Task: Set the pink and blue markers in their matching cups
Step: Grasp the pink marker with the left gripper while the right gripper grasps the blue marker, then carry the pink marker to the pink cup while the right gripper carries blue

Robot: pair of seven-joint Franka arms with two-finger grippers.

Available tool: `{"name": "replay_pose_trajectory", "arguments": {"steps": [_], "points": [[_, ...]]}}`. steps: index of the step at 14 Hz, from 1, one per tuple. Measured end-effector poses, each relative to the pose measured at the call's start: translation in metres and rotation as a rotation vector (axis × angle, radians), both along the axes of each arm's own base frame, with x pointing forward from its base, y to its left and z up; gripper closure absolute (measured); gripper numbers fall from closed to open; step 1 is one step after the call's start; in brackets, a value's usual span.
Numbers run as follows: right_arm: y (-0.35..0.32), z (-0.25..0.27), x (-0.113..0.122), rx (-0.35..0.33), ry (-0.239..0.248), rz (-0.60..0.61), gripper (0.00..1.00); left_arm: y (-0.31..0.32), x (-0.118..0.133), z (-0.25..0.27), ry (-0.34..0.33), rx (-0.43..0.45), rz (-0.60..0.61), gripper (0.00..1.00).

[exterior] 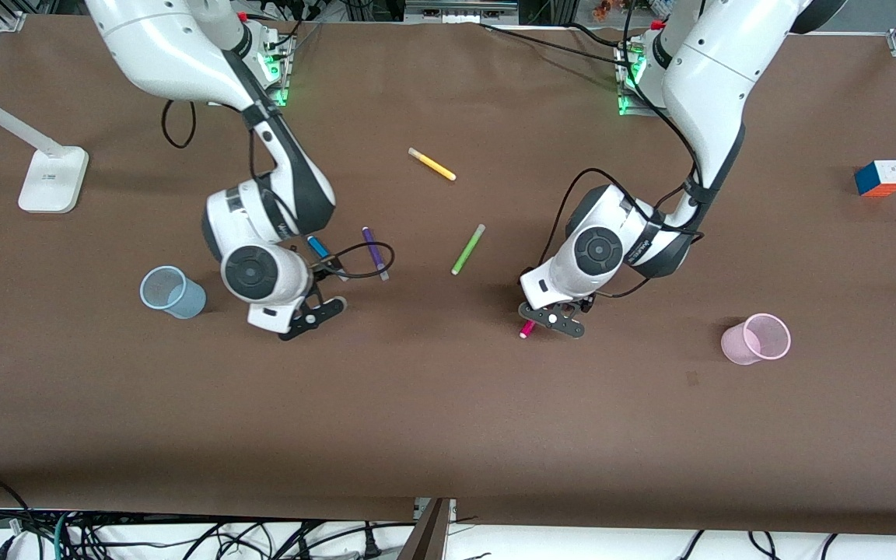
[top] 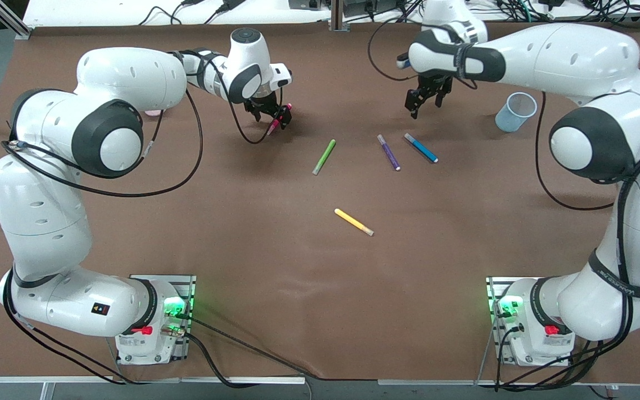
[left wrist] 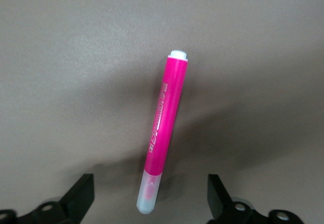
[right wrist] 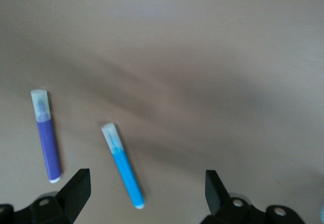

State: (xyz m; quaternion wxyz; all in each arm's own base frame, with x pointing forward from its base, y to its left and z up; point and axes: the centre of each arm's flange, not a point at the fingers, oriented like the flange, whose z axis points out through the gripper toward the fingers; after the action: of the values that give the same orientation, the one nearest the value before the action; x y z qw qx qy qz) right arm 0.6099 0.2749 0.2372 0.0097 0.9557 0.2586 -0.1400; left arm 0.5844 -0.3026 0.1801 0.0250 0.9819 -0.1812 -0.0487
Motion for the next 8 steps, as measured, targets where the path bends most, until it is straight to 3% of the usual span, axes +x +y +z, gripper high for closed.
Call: {"name": "replay_pose_trajectory", "arguments": {"steps": [1,2,8], "points": [[0.004,-0.01,-0.002,-0.002,0.004,0.007,0.0,0.0,0.0,-0.003,0.003,0.002,0.003,0.04],[0.008,-0.017,-0.004,-0.002,0.007,0.013,0.0,0.001,0.0,-0.003,0.004,0.003,0.004,0.12],[0.022,-0.044,-0.021,0.005,-0.007,0.042,0.0,0.002,0.0,-0.004,0.002,0.004,0.01,0.74]]}}
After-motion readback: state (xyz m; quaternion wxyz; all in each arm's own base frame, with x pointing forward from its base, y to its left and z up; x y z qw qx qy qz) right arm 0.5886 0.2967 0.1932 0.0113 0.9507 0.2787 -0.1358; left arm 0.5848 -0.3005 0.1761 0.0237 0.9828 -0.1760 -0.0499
